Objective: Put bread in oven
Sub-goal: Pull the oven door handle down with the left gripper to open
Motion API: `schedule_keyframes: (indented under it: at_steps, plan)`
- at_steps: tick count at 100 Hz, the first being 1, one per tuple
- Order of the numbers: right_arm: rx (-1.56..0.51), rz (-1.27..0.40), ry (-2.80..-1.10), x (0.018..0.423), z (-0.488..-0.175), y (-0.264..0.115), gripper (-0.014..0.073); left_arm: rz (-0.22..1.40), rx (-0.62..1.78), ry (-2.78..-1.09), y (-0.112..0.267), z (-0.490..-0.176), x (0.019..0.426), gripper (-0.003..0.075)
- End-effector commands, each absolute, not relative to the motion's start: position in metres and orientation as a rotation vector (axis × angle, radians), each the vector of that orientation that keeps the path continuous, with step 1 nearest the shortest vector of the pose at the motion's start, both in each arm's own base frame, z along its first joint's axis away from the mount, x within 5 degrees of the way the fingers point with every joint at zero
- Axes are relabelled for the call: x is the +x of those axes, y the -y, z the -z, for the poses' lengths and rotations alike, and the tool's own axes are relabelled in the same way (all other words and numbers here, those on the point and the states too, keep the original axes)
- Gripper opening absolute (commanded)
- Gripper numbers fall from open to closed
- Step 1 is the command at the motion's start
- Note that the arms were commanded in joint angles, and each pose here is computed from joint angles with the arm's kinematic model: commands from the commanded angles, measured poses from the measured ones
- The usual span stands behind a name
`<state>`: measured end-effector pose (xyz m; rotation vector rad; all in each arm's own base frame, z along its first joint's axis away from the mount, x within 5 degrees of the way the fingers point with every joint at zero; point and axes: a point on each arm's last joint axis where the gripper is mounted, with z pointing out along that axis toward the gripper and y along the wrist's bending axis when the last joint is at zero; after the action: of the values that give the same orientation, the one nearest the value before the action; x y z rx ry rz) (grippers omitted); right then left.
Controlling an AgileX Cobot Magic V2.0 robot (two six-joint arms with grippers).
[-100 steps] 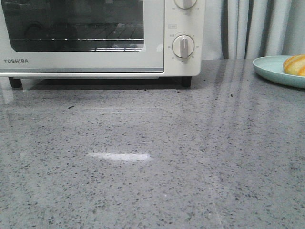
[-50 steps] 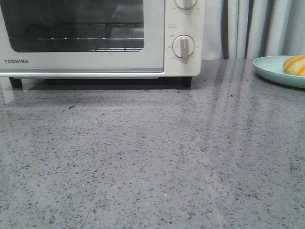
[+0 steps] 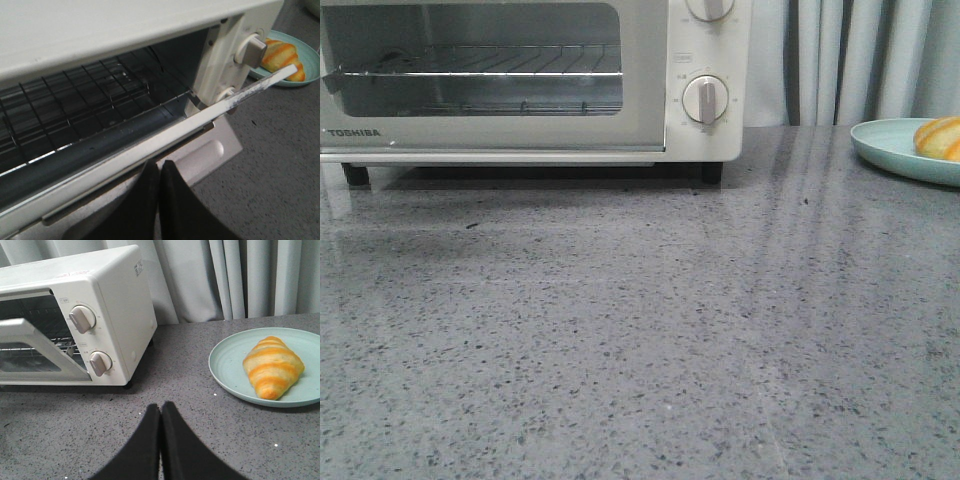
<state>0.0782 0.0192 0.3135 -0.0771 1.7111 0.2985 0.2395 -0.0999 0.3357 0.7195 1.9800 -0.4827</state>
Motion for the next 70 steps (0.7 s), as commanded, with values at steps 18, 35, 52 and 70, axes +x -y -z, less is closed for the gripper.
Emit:
schedule_keyframes:
  at_steps: [18, 35, 52, 70]
  plan:
    - [-0.094, -0.295, -1.615, 0.079, -0.331, -0.02, -0.0049, 0.5, 0.775, -2.113, 0.099, -0.297, 0.229, -0.0022]
    - [-0.094, -0.295, -1.615, 0.079, -0.331, -0.02, -0.0049, 0.533, 0.8, -2.184, 0.098, -0.278, 0.22, -0.0022]
    - [-0.094, -0.295, -1.613, 0.079, -0.331, -0.02, -0.0049, 0.534, 0.798, -2.199, 0.097, -0.273, 0.217, -0.0022]
    - [-0.094, -0.295, -1.613, 0.079, -0.331, -0.02, -0.0048, 0.548, 0.809, -2.206, 0.098, -0.272, 0.215, -0.0022]
